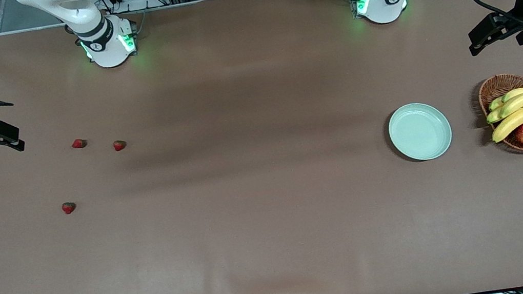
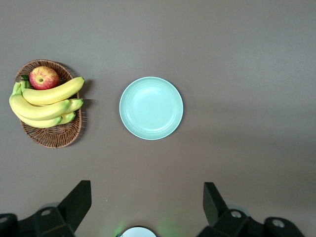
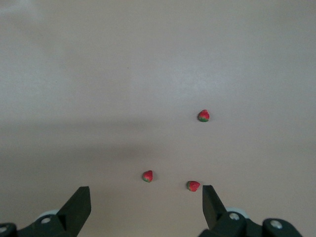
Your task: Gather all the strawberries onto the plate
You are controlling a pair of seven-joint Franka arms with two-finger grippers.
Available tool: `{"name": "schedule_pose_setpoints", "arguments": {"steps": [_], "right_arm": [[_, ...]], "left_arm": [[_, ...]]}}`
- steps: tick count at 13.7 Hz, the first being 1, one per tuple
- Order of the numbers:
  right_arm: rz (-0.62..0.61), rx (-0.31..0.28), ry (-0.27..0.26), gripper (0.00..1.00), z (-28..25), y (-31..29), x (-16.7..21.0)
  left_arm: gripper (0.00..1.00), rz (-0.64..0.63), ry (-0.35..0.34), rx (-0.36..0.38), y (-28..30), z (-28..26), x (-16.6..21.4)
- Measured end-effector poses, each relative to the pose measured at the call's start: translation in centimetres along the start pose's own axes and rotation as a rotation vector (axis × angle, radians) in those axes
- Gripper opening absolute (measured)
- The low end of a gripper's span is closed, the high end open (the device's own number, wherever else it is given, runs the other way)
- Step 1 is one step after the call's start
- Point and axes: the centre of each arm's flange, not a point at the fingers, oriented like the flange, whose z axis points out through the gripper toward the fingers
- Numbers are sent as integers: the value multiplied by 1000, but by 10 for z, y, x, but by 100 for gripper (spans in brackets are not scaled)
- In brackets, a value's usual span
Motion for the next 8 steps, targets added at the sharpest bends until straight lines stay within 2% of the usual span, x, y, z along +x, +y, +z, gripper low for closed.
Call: {"name": "schedule_pose_setpoints", "arguments": {"steps": [5,8], "right_arm": [[6,-1,-3,100,0,4,0],[1,-1,-4,100,0,11,-1]], "left_arm": [[100,-17,1,-1,-10,-1,2],[100,15,1,-1,-11,0,2]]}}
